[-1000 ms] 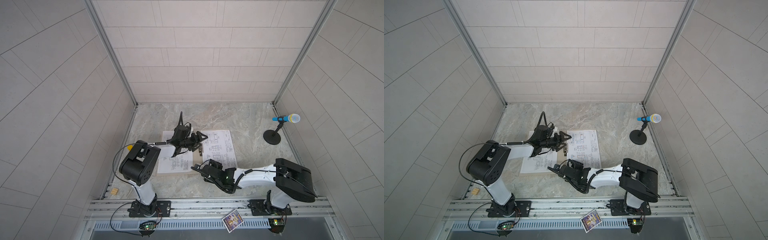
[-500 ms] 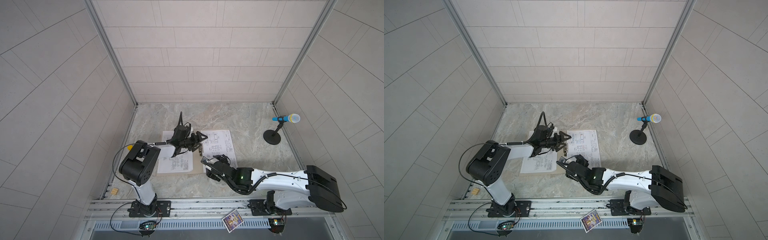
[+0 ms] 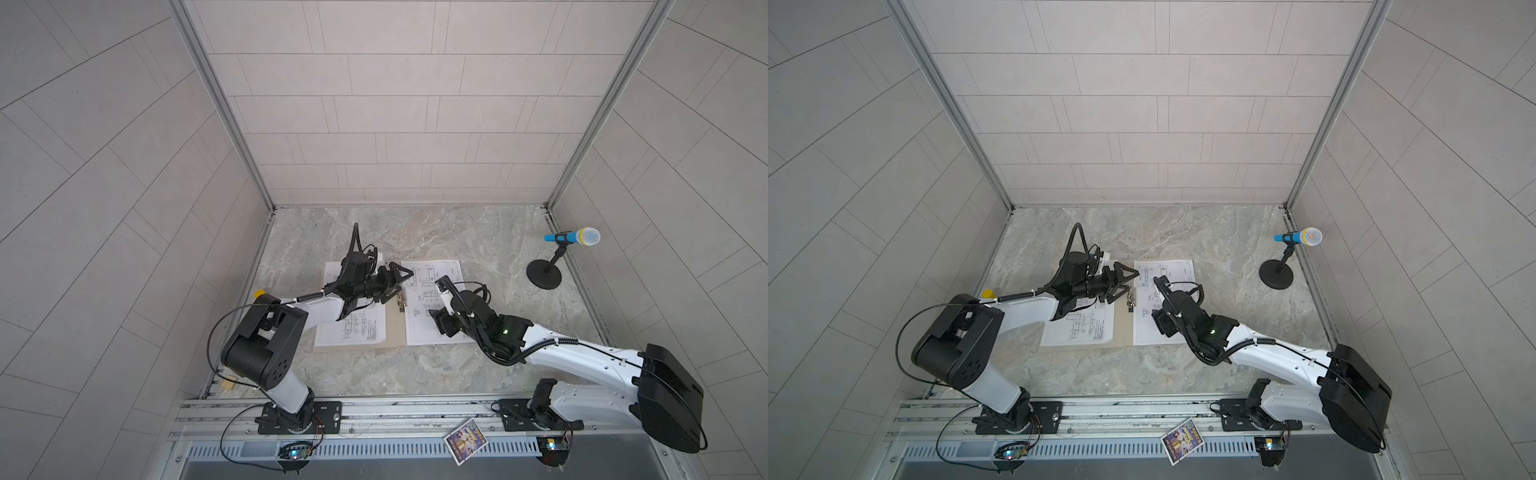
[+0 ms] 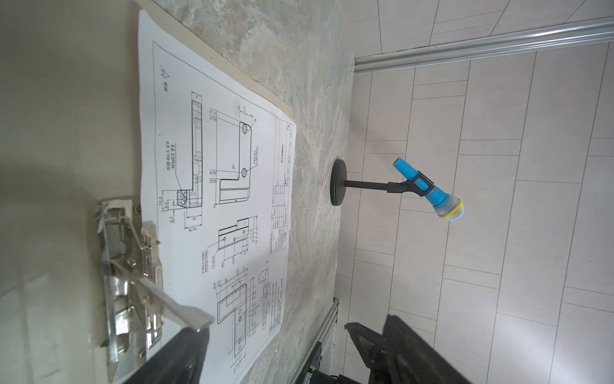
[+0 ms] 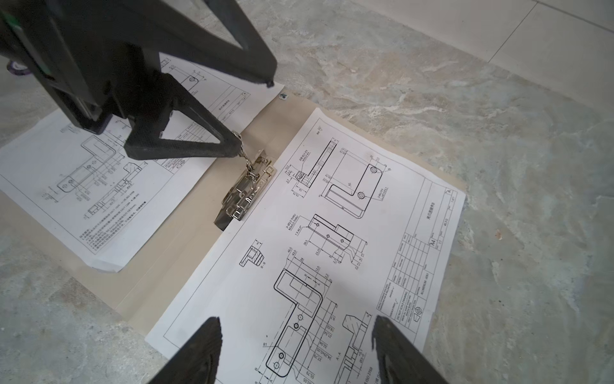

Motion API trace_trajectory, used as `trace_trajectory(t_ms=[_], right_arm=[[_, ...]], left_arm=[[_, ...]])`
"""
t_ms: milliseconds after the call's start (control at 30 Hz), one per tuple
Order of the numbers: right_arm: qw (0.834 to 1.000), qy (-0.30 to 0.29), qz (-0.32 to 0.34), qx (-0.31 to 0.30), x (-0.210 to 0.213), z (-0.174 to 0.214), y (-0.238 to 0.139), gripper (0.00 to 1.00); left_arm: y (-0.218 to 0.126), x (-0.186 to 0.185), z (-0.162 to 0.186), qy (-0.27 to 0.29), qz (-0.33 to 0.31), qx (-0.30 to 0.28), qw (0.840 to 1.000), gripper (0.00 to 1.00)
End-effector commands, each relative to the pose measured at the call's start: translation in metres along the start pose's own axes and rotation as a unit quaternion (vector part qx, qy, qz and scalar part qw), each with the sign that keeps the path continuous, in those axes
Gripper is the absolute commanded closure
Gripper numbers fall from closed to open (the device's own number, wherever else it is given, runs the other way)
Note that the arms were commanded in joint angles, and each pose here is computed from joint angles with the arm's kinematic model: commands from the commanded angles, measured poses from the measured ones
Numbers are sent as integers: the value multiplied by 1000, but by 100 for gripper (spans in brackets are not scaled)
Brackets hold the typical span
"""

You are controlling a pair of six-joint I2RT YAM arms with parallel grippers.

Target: Put the files into the folder

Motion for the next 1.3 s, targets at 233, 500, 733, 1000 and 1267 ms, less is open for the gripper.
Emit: trace_trajectory(t_ms=[233,500,733,1000,1267], right_arm=[[988,137,-62,22,4,-30,17,35],[969,206,-121,57,22,-44,41,41],[938,276,-175,111,41,-48,68,54],[930,297,-159,150,44,-49,81,59],[923,311,-159,160,35,-47,86,59]], left_arm=[[-47,-25,16,46,-26,-25,998,11],[-57,-10,-11,39,-54,-57,996,12],[-27,16,-40,50,-111,23,992,47],[-6,40,-43,30,-152,44,987,60],[17,52,-30,21,-168,75,983,68]])
Point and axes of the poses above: each gripper's point midway between its finger pads, its own y axis out along the fingers, its own x axis along the line the jaws close on, z = x × y, the point moved 8 cm from there along -y, back along the fingers, and after that the axes turned 5 degrees about y, right-handed, at the moved point
